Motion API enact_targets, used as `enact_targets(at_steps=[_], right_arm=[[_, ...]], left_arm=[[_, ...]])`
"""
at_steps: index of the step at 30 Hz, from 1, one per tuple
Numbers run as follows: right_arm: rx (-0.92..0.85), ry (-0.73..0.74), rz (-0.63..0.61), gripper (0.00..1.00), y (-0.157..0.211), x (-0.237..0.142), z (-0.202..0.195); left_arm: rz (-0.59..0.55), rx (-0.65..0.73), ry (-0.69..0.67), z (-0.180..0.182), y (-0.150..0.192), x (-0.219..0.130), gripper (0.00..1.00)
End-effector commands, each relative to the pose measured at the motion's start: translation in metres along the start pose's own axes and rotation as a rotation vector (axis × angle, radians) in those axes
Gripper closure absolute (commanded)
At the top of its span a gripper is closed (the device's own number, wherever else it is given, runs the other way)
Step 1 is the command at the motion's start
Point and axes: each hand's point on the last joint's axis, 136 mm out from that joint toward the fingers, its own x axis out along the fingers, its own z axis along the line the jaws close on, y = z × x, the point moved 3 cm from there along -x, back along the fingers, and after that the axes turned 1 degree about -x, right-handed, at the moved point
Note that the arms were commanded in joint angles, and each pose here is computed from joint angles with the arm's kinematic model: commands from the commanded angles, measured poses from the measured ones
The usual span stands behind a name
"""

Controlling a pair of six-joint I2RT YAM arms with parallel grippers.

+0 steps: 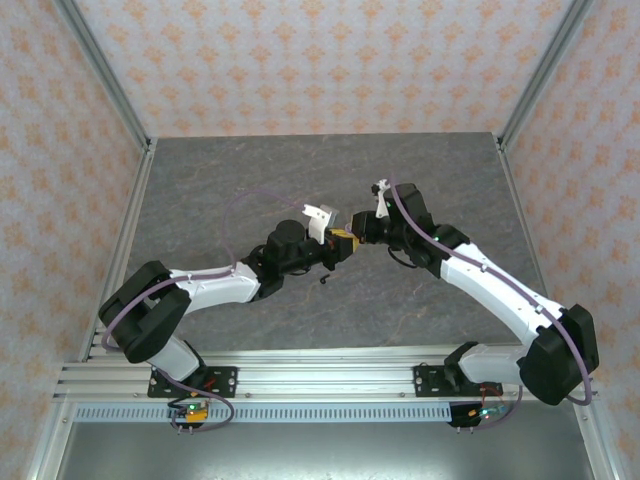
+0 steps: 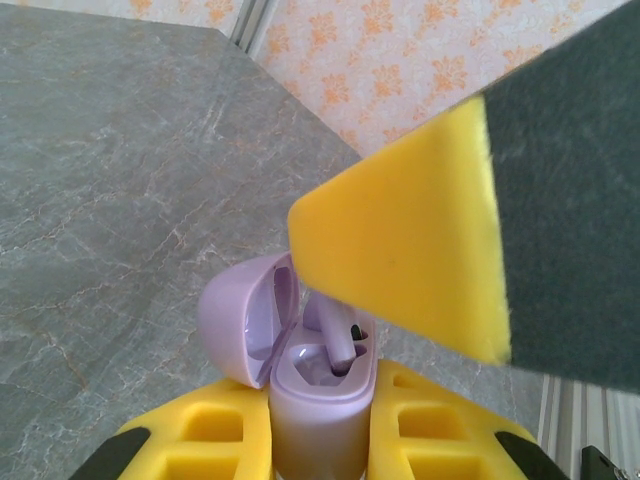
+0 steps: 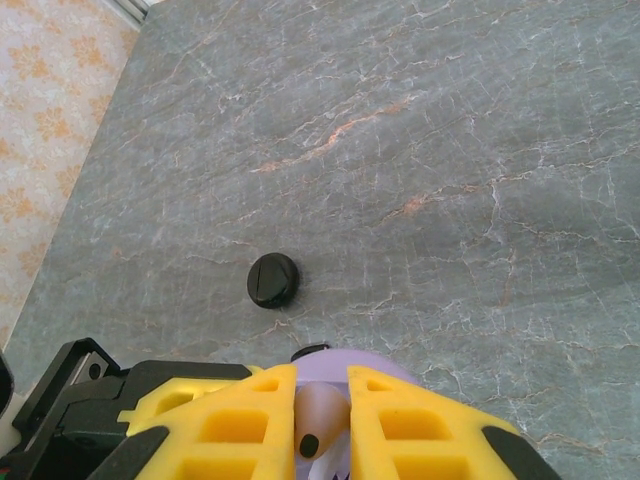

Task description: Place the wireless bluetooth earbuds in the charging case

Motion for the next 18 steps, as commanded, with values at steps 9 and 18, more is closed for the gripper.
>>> enact_targets(at_steps=[9, 18], right_arm=[[-0.022, -0.028, 0.027, 0.79, 0.0081, -0.0058, 0.0054], [-0.02, -0.045, 0.03, 0.76, 0.0079, -0.0093, 0.0086]], left_arm=[[-0.06, 0.037, 0.025, -0.0156, -0.0228, -0.0018, 0.92], [-0.062, 0.051, 0.031, -0.0171, -0.0236, -0.0029, 0.92]])
